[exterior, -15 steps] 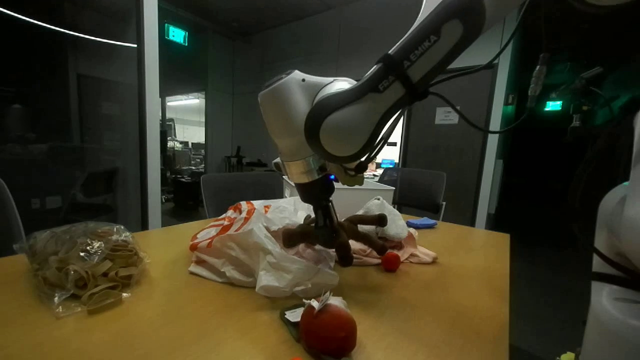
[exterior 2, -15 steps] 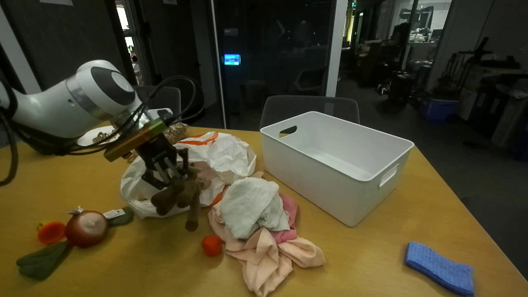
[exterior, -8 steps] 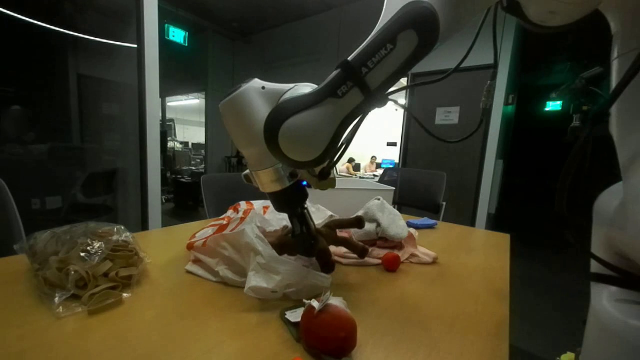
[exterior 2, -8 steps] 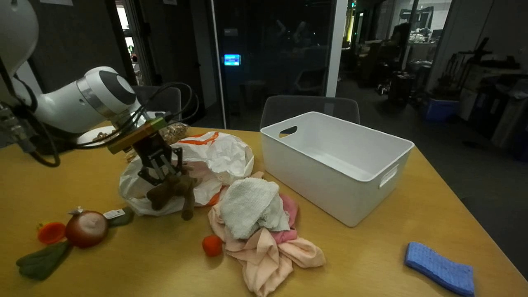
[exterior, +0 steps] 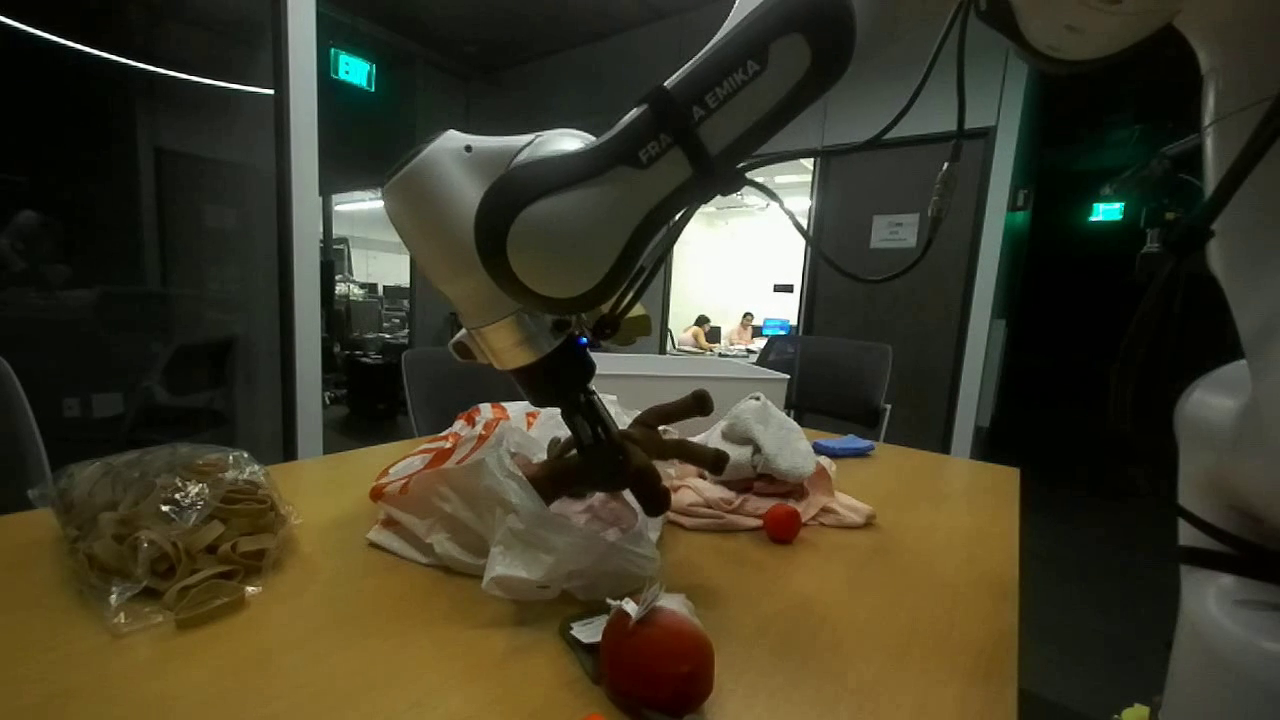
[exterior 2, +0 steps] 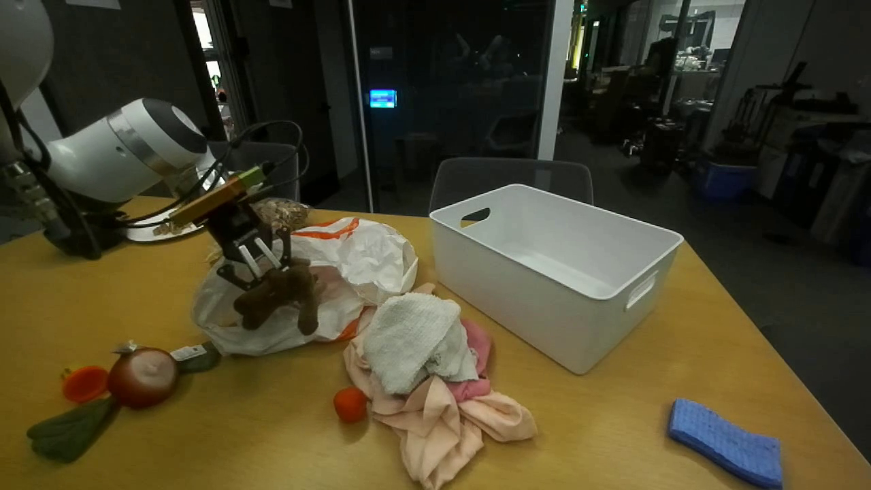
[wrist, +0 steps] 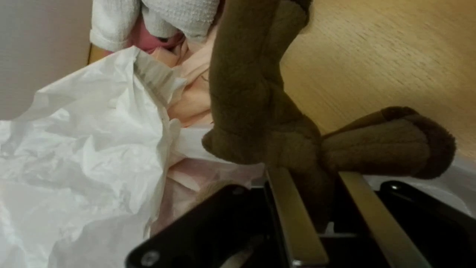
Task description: Put the two plush toys into the carrier bag
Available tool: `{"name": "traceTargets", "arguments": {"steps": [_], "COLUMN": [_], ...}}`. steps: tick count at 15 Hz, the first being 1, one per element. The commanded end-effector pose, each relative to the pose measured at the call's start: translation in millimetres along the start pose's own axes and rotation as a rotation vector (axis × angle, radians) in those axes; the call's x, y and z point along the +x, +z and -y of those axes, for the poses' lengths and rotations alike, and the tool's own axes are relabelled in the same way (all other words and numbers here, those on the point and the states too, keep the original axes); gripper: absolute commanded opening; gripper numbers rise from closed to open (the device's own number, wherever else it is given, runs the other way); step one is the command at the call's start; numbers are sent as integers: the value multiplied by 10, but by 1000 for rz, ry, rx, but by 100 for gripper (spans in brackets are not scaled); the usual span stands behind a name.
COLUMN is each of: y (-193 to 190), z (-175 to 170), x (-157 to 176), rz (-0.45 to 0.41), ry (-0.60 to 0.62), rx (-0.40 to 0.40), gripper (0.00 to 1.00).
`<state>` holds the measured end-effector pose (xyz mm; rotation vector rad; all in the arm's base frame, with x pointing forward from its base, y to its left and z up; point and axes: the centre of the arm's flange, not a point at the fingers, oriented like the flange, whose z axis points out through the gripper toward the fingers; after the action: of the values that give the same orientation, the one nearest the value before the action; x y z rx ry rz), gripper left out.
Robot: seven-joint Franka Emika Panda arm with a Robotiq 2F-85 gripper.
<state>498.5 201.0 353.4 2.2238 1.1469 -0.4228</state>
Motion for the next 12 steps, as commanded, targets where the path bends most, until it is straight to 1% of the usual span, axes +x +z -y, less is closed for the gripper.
{"name": "traceTargets", "arguments": {"steps": [1, 4, 6, 7, 9, 10, 11, 12], "y": [21, 55, 121, 161, 286, 325, 354, 383], "z": [-120, -202, -266, -299, -356, -341, -331, -328], "x": [241, 390, 405, 391, 318, 285, 250, 222], "rz": [-91, -188, -268, -294, -345, -368, -396, -423], "ry": [-73, -85, -79, -72, -41, -22, -1, 16], "rx": [-45, -101, -124, -123, -96, -85, -59, -39], "gripper": [10, 11, 10, 11, 11, 30, 41, 47]}}
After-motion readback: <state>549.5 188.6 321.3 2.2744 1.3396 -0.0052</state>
